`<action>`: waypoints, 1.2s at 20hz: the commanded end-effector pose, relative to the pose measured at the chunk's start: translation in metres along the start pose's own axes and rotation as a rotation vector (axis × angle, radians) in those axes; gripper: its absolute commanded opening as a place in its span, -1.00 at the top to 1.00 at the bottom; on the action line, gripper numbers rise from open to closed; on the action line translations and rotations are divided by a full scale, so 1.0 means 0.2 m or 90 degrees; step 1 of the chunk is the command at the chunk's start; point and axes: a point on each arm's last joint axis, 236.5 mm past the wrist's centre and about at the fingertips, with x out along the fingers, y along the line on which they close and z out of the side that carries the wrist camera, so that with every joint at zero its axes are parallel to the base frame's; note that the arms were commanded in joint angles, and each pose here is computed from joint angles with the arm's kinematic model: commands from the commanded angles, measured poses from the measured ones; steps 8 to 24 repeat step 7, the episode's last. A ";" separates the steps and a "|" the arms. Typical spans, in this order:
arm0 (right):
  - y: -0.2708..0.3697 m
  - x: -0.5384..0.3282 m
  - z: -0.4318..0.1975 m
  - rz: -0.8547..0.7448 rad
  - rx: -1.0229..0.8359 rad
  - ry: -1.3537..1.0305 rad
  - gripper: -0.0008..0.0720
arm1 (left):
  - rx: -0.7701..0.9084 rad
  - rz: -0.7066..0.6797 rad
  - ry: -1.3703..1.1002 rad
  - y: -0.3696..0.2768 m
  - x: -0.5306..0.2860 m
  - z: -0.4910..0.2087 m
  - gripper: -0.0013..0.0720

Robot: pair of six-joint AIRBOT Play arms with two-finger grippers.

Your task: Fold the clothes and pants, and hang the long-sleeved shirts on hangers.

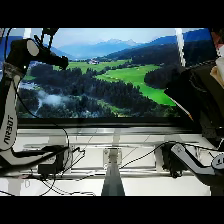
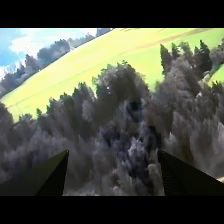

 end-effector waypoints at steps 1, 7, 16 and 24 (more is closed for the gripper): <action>0.44 -0.02 -0.06 0.142 -0.198 -0.008 0.94 | 0.000 0.001 -0.001 0.00 0.00 0.00 -0.75; 0.89 -0.10 -0.27 0.252 -0.387 0.000 0.94 | 0.000 0.001 -0.001 0.00 0.00 0.00 -0.75; 0.89 -0.10 -0.27 0.252 -0.387 0.000 0.94 | 0.000 0.001 -0.001 0.00 0.00 0.00 -0.75; 0.89 -0.10 -0.27 0.252 -0.387 0.000 0.94 | 0.000 0.001 -0.001 0.00 0.00 0.00 -0.75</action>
